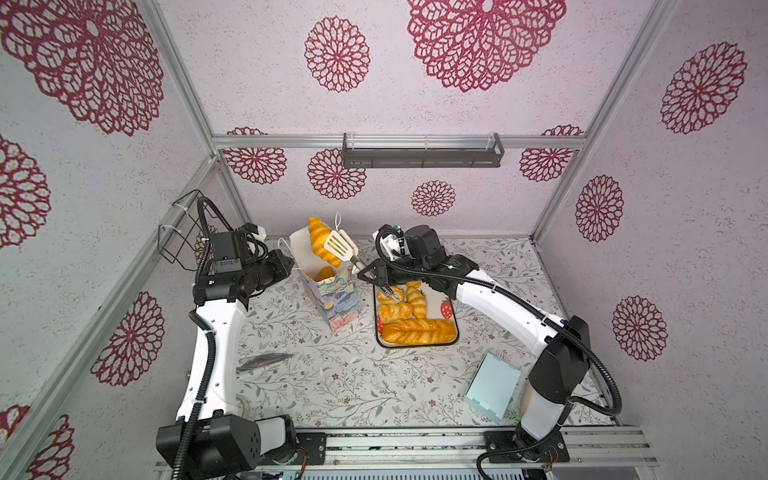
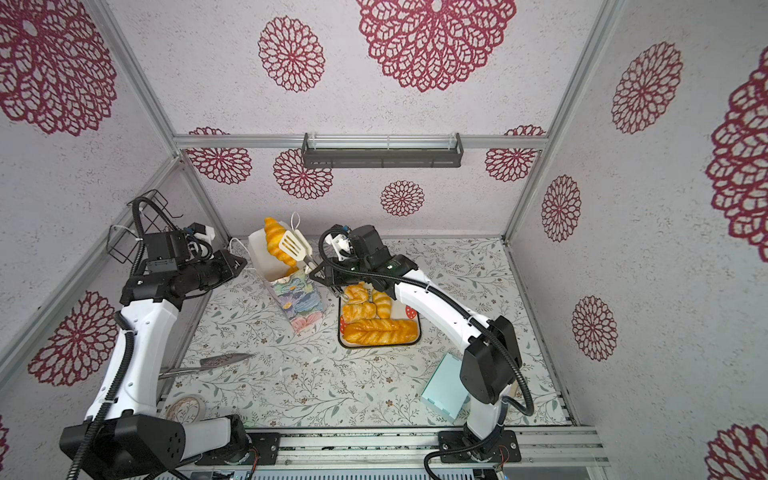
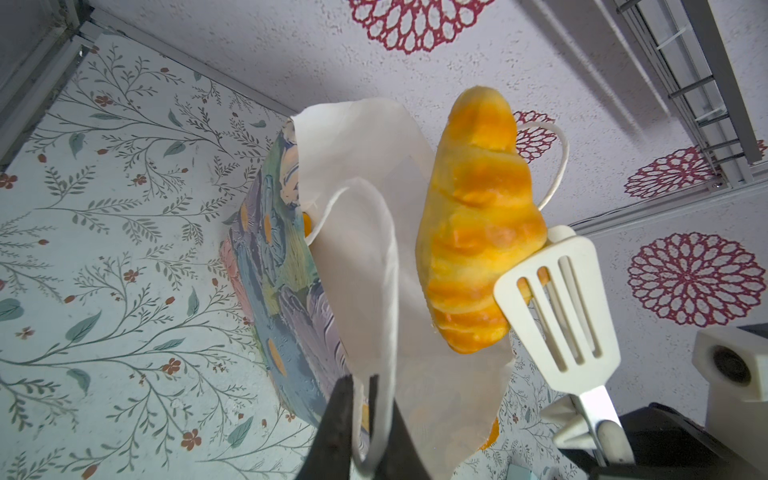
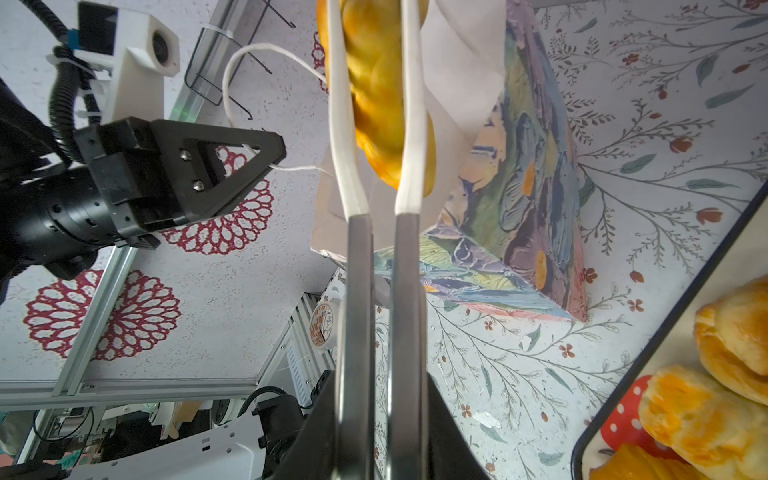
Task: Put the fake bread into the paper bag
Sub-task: 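Lower the croissant into the bag opening and open the tongs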
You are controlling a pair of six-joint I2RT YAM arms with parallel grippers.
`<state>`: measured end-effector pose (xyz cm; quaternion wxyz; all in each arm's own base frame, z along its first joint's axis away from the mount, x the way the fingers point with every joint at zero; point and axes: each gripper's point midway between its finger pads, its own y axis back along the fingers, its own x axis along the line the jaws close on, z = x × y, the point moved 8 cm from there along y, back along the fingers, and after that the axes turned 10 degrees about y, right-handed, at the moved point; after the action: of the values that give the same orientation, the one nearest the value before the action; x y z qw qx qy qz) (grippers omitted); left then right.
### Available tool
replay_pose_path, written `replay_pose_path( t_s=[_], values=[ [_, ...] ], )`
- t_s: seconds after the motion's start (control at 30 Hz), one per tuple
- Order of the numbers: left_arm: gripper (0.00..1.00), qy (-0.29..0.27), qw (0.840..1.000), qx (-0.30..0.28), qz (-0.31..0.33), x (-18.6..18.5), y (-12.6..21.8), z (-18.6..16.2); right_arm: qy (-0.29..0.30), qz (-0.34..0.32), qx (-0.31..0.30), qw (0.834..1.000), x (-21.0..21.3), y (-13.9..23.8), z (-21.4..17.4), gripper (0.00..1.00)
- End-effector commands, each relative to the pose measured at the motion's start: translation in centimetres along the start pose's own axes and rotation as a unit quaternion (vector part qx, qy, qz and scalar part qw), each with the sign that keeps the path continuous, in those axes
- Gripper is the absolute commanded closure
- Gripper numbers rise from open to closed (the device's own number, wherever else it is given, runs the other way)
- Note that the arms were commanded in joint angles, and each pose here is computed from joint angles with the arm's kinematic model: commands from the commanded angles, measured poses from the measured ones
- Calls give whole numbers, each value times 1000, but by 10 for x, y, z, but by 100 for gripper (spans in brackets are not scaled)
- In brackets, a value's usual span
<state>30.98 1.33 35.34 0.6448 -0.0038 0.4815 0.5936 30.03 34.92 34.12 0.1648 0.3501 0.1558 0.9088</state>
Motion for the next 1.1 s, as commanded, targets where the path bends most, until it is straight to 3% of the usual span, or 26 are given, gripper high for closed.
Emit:
replay_pose_path(
  t_s=[0.0, 0.8, 1.07],
  values=[
    [87, -13, 1000, -6, -9, -7, 5, 2, 48, 16, -47, 998, 19, 16, 24, 71],
    [86, -11, 1000, -1, -13, -6, 3, 0, 51, 9, -58, 997, 19, 23, 29, 55],
    [86, -10, 1000, 0, -15, -7, 3, 0, 54, 8, -62, 997, 20, 27, 34, 54]
  ],
)
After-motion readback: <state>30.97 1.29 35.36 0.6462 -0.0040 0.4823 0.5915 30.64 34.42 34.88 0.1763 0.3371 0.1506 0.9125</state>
